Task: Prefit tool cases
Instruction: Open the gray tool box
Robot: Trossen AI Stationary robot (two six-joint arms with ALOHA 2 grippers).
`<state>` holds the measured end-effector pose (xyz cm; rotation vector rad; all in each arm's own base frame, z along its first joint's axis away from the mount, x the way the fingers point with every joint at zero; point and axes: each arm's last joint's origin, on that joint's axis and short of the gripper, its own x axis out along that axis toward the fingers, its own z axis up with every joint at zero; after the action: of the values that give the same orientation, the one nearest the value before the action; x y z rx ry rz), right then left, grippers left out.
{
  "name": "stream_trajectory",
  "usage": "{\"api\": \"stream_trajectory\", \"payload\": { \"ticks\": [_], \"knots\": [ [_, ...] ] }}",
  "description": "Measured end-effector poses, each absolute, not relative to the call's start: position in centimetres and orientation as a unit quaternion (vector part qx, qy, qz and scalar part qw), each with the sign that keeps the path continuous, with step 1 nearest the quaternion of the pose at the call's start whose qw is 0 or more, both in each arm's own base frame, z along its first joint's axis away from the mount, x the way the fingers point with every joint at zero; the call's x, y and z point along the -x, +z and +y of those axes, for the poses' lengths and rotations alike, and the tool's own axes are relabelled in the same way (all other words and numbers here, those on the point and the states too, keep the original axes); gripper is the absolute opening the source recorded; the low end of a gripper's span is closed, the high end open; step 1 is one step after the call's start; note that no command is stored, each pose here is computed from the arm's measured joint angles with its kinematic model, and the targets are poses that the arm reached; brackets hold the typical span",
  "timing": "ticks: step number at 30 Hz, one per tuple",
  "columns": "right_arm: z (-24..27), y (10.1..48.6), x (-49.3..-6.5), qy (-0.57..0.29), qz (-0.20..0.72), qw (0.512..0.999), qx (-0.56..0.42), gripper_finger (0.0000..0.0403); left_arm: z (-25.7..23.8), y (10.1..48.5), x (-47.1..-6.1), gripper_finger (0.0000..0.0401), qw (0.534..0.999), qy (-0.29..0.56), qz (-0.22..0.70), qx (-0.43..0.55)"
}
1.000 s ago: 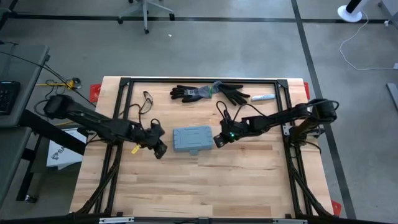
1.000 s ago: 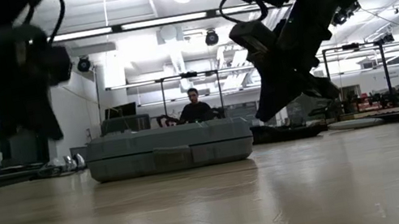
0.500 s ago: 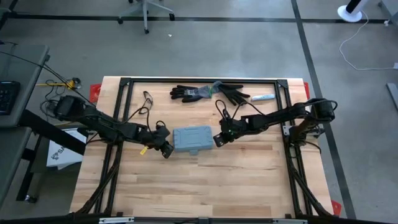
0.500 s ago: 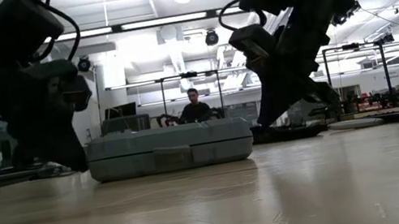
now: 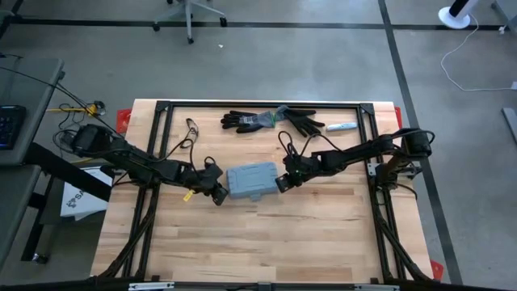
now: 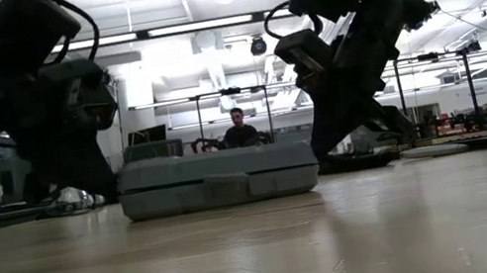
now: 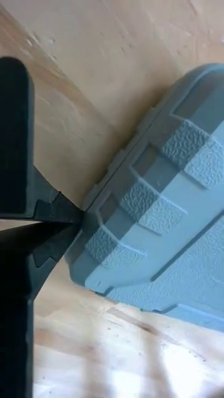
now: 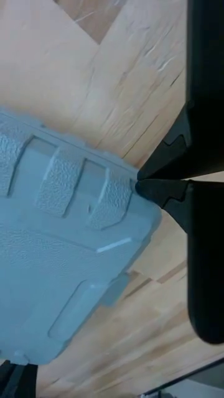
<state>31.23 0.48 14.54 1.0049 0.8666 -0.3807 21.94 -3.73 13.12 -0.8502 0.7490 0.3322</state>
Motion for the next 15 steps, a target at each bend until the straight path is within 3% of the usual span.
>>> {"api": "stream_trajectory", "payload": {
  "ticks": [15],
  "knots": [
    [0.4,17.2,-30.4,-0.164,0.373,0.787,-0.462,0.0000,-4.2,16.2,-23.1,0.0000,0.840,0.114,0.374,0.376]
  ]
}}
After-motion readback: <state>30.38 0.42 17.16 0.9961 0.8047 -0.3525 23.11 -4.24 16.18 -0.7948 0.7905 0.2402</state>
